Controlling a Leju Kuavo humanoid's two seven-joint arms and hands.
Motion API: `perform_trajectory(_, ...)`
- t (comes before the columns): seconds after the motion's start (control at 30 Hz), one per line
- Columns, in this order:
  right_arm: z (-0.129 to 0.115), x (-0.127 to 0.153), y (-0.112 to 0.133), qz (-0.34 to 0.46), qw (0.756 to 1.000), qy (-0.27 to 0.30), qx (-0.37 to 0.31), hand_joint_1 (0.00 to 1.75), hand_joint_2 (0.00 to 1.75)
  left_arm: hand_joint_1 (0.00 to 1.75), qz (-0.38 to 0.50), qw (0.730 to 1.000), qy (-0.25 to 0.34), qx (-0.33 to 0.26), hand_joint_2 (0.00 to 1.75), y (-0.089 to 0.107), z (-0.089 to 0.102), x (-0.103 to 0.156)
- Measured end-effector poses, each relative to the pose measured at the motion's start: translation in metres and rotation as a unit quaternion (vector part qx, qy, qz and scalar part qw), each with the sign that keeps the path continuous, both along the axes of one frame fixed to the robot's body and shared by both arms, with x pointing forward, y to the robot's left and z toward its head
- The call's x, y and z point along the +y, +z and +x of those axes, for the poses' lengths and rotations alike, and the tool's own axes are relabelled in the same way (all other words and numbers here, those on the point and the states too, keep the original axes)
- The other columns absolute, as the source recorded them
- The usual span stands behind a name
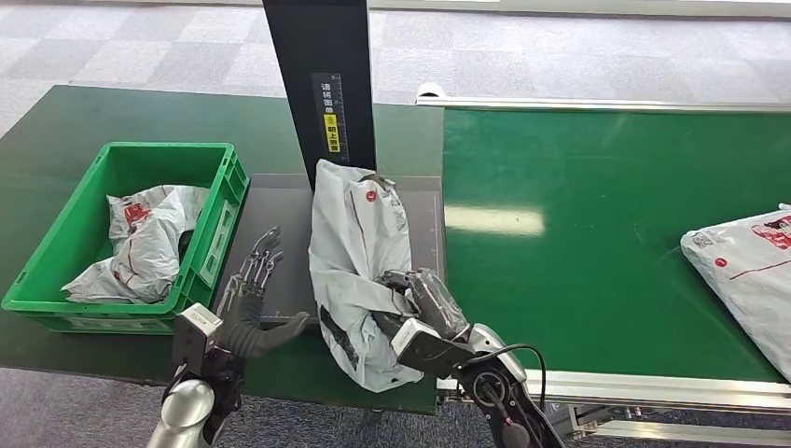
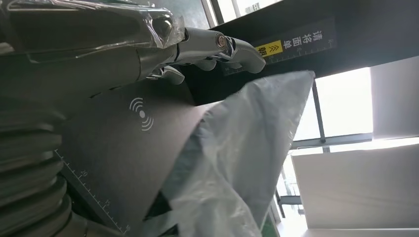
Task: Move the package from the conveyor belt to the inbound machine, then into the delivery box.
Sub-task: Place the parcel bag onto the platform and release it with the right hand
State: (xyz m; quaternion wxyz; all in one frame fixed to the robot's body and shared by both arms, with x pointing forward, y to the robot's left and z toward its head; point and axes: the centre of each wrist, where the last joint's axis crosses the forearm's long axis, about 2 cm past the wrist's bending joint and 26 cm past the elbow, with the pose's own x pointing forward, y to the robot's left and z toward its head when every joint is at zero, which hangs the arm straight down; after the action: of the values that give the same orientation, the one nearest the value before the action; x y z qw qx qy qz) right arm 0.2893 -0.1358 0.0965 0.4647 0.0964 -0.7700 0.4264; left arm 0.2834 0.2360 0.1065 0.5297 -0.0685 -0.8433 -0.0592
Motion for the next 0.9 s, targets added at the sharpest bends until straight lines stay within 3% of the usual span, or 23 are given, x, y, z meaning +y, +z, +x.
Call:
perform_trajectory(0.17,-0.007,0.016,-0.003,-0.017,0.999,0.041,0.009,1.75,1.75,0.00,-0.001,1.000,0.000,0.005,1.75,-0.002,0.000,0.001)
perform_trajectory(0.47,-0.004,0.018,-0.004,-0.041,0.999,0.005,0.013,1.75,1.75,0.00,-0.001,1.000,0.004,0.008,1.75,-0.004,-0.001,0.002)
perform_trajectory(0.7,0.008,0.001,-0.008,-0.042,0.994,-0.105,0.014,1.75,1.75,0.00,-0.002,1.000,0.010,0.013,1.75,-0.007,-0.006,0.003)
perform_trajectory(0.9,0.014,-0.013,-0.013,-0.040,0.990,-0.136,0.025,1.75,1.75,0.00,-0.004,1.000,0.010,0.015,1.75,-0.008,-0.007,0.003)
